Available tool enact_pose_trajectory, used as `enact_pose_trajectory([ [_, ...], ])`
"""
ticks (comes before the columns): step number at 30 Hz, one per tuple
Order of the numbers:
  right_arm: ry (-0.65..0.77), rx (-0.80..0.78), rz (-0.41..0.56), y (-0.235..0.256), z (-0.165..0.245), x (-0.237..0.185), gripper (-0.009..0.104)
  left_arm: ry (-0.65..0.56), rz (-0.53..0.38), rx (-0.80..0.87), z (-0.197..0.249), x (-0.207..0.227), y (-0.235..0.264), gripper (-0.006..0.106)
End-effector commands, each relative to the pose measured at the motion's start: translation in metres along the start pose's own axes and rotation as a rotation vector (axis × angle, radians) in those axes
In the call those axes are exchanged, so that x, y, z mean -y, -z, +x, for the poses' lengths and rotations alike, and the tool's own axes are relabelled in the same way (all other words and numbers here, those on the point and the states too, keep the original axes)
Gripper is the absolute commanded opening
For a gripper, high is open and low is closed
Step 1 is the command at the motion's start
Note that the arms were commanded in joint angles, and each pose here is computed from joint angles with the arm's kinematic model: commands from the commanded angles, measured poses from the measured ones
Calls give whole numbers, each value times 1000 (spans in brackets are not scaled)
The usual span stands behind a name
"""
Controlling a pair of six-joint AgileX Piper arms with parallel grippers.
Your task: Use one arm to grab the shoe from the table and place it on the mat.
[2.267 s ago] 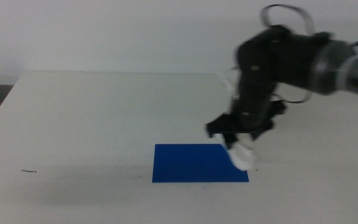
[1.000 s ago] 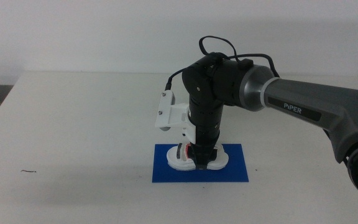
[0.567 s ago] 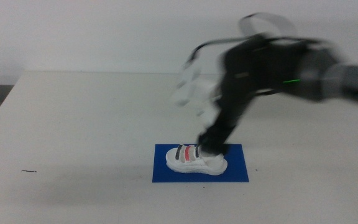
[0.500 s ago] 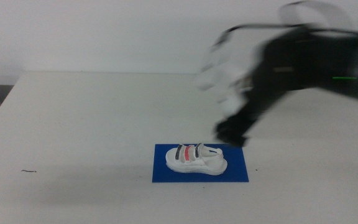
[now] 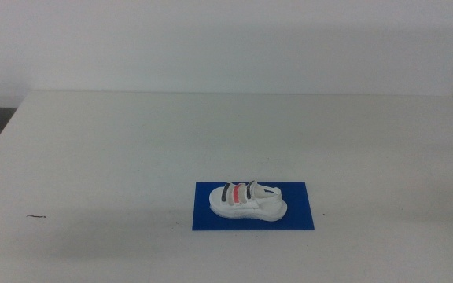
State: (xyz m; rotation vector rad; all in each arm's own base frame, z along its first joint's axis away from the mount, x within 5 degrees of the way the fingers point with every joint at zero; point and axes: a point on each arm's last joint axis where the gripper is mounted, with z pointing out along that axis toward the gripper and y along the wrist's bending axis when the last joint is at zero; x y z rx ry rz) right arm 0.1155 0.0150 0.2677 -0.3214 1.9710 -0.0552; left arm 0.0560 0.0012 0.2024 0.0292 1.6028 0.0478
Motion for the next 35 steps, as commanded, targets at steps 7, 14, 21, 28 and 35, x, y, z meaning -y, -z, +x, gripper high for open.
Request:
enact_pose_trajectory([
  [7,-56,197,34,21,52,-10,78,7,1,5,0,0,0,94],
  [14,-55,284,50,26,83,-16,78,7,1,5,0,0,0,94],
  [21,-55,306,54,26,88,-17,78,7,1,5,0,0,0,94],
  [28,-54,267,49,24,93,-17,78,7,1,5,0,0,0,94],
  [35,-58,255,47,24,94,-18,77,7,1,5,0,0,0,94],
])
